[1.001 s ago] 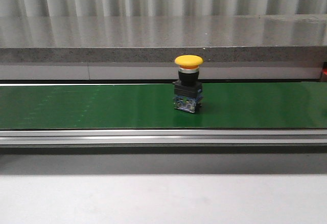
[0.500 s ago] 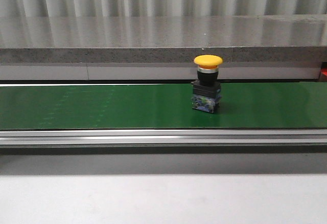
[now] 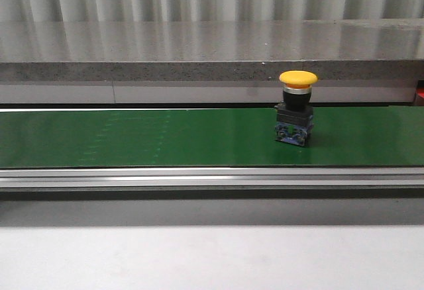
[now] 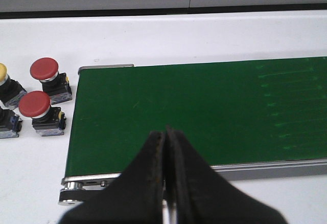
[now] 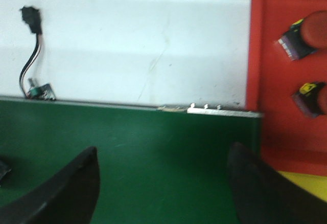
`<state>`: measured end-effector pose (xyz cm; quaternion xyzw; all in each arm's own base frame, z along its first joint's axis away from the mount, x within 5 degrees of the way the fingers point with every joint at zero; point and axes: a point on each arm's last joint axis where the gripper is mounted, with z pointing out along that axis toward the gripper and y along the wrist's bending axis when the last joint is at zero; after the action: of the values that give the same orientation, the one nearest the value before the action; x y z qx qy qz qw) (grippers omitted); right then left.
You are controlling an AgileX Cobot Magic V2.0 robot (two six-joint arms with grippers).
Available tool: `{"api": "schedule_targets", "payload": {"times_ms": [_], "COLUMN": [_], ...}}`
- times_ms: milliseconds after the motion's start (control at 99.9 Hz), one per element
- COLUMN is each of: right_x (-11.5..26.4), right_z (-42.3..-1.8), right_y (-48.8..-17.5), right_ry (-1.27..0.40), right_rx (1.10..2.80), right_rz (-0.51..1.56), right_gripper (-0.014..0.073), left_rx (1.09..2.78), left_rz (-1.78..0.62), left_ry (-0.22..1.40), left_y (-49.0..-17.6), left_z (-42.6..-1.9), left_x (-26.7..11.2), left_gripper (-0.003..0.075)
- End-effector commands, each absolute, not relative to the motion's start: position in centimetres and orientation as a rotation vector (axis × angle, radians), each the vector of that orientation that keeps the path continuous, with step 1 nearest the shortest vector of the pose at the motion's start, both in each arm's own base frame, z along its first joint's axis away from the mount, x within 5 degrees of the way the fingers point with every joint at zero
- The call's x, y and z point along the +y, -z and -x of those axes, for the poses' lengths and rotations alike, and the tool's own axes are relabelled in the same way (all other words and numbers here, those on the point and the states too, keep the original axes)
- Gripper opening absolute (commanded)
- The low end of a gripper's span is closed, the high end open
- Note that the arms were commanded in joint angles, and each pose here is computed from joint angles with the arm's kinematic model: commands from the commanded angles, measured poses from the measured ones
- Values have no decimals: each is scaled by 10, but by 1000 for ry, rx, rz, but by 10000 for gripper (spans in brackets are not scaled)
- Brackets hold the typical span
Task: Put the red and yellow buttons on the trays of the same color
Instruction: 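Lower the right gripper and grasp the yellow button on the belt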
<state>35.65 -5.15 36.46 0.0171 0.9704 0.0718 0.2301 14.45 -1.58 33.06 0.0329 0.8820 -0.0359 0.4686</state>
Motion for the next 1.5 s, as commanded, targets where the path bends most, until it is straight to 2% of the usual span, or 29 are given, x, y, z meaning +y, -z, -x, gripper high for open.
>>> {"api": "schedule_targets", "payload": {"times_ms": [0,340,620,781,1121,1491], "right_x": [-34,8,35,45,48,48], "right_z": [-336,-305,-295,-292,-302,-314], "right_y": [-387,-353,-311,-297,-300,-291], "right_ry": [-201,-248,-277,-266,-232,-218], "right_rx": [2575,2645,2734,2720,2595,2576], "right_rz": [25,191,360,472,485,492], "right_gripper": [530,530,530,530,530,530], "left_rx": [2055,2055,2055,2055,2055,2055], "left_rz": [-76,-76,-76,-76,-76,-76], "left_ry": [108,108,108,108,108,108], "left_y": [-346,-346,-346,-346,-346,-346], "left_z": [-147,-147,-147,-147,-147,-147], "left_x": [-17,-17,-17,-17,-17,-17], "left_gripper": [-20,-20,-20,-20,-20,-20]}}
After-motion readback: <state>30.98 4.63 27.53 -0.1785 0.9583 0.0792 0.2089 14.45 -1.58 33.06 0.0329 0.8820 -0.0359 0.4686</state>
